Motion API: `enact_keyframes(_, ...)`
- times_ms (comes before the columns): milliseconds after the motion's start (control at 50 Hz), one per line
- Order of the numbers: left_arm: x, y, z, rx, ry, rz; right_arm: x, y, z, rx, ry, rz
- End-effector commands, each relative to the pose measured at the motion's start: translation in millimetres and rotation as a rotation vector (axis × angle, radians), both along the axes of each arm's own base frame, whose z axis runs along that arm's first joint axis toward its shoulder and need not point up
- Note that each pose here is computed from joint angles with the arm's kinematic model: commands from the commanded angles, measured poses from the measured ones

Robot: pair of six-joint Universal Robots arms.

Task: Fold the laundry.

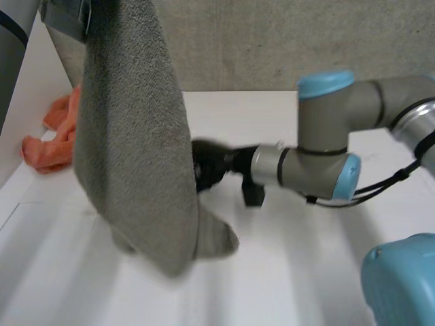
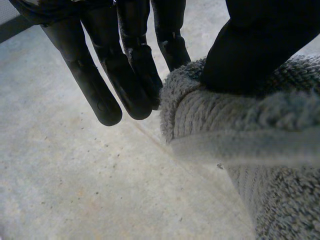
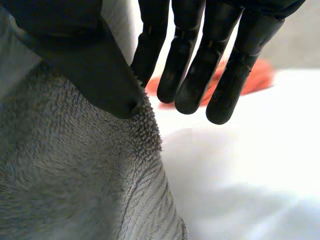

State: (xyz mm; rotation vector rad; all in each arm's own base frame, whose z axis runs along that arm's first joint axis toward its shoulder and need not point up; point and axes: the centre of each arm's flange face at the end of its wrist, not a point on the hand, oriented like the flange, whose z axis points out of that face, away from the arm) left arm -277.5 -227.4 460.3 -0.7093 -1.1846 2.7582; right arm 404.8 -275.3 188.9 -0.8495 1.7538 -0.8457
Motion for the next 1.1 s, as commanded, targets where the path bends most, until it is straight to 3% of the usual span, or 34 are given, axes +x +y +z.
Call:
enact_keyframes(20, 4.8, -21.2, 8.8, -0.027, 0.016, 0.043, -55.7, -80.1, 88.2, -0.239, -0.152, -0.417)
enact_keyframes(140, 2.7, -18.6, 18.7, -0.052, 0.035, 0.036, -81.6, -89.7, 125.5, -0.338, -0.204, -0.541)
enact_keyframes(200, 3.0, -17.5, 17.8, -0.05, 0.036, 0.033, -102.2, -99.0, 128.0, -0.403, -0.195, -0.727)
enact_keyframes(240, 2.9, -17.5, 13.5, -0.037, 0.03, 0.03, -115.2, -90.2, 144.7, -0.489, -0.208, -0.809)
enact_keyframes(280, 2.6, -15.9, -1.4, 0.004, 0.007, 0.024, -118.8, -77.7, 155.0, -0.556, -0.201, -0.801)
enact_keyframes(360, 0.8, -19.0, -45.5, 0.115, -0.053, 0.022, -123.4, -49.4, 146.5, -0.656, -0.092, -0.716)
enact_keyframes(520, 2.8, -21.7, -155.7, 0.377, -0.184, 0.035, -136.4, 0.6, 55.0, -0.678, 0.354, -0.488)
enact_keyframes(600, 6.0, -13.0, -197.9, 0.494, -0.247, 0.032, -151.8, 43.8, 13.1, -0.709, 0.651, -0.244)
enact_keyframes(620, 6.4, -11.0, -204.6, 0.513, -0.257, 0.031, -159.5, 64.3, -2.2, -0.697, 0.764, -0.106)
enact_keyframes(700, 8.7, -2.2, -222.6, 0.563, -0.291, 0.029, -177.4, 97.3, -16.6, -0.665, 0.932, 0.147)
enact_keyframes(740, 8.7, 0.8, -222.8, 0.564, -0.293, 0.026, -176.6, 96.0, -14.4, -0.669, 0.93, 0.134)
enact_keyframes(820, 7.7, 3.2, -220.3, 0.558, -0.294, 0.02, -167.8, 72.5, 9.4, -0.733, 0.836, -0.063)
enact_keyframes(840, 7.9, 3.7, -219.0, 0.555, -0.292, 0.02, -163.1, 61.4, 23.5, -0.756, 0.769, -0.159)
enact_keyframes(920, 9.6, 6.9, -207.3, 0.524, -0.276, 0.02, -155.9, 38.6, 51.7, -0.761, 0.615, -0.336)
enact_keyframes(1000, 11.7, 12.0, -194.3, 0.489, -0.257, 0.019, -144.7, 23.2, 66.9, -0.736, 0.494, -0.392)
enact_keyframes(1100, 15.4, 22.7, -162.3, 0.395, -0.21, 0.011, -128.4, -7.3, 57.9, -0.687, 0.444, -0.392)
